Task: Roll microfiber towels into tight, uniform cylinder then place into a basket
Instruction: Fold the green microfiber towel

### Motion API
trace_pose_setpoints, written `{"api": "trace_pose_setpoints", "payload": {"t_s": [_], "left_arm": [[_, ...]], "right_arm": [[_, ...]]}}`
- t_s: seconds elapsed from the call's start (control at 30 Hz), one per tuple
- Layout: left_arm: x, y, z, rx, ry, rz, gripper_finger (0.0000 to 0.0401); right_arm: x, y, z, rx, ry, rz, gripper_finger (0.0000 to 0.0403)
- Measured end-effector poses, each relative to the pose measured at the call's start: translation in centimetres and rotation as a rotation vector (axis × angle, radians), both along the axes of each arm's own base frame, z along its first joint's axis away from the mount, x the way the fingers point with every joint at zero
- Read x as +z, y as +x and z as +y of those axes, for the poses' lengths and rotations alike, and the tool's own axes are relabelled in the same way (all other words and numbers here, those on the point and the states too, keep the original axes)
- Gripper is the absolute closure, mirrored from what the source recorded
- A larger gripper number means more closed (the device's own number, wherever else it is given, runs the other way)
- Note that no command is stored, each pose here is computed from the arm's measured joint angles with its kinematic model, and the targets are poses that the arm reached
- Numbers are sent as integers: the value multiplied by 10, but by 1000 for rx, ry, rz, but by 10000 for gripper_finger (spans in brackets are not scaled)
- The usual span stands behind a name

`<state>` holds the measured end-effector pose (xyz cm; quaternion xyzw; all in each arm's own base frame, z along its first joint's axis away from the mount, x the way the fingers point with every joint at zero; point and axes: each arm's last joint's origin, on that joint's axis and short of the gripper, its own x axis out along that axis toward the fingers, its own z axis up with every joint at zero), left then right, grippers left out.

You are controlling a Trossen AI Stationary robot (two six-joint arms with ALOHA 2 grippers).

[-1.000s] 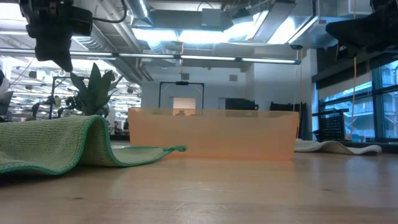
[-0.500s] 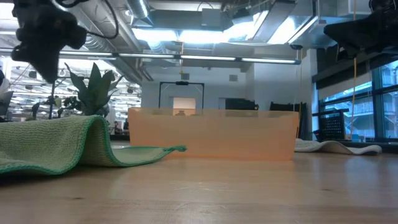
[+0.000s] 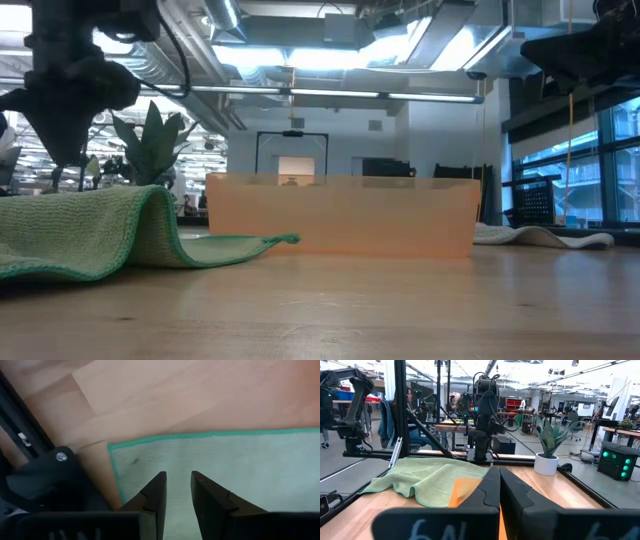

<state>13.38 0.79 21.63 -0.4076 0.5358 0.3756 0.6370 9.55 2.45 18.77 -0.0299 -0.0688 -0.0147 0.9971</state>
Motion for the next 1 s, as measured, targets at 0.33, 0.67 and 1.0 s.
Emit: {"api": "trace_pose_setpoints", "payload": {"t_s": [0.33, 0.67, 1.0], "left_arm": [[-17, 20, -2, 117, -123, 77, 321], [-43, 36, 0, 131, -97, 266, 321], [-61, 41, 10, 166, -68, 390, 321]], "right_arm": [[0, 0, 0, 0, 1, -1, 400], [0, 0, 0, -14, 3, -1, 400], [0, 0, 0, -16, 4, -1, 400]]}}
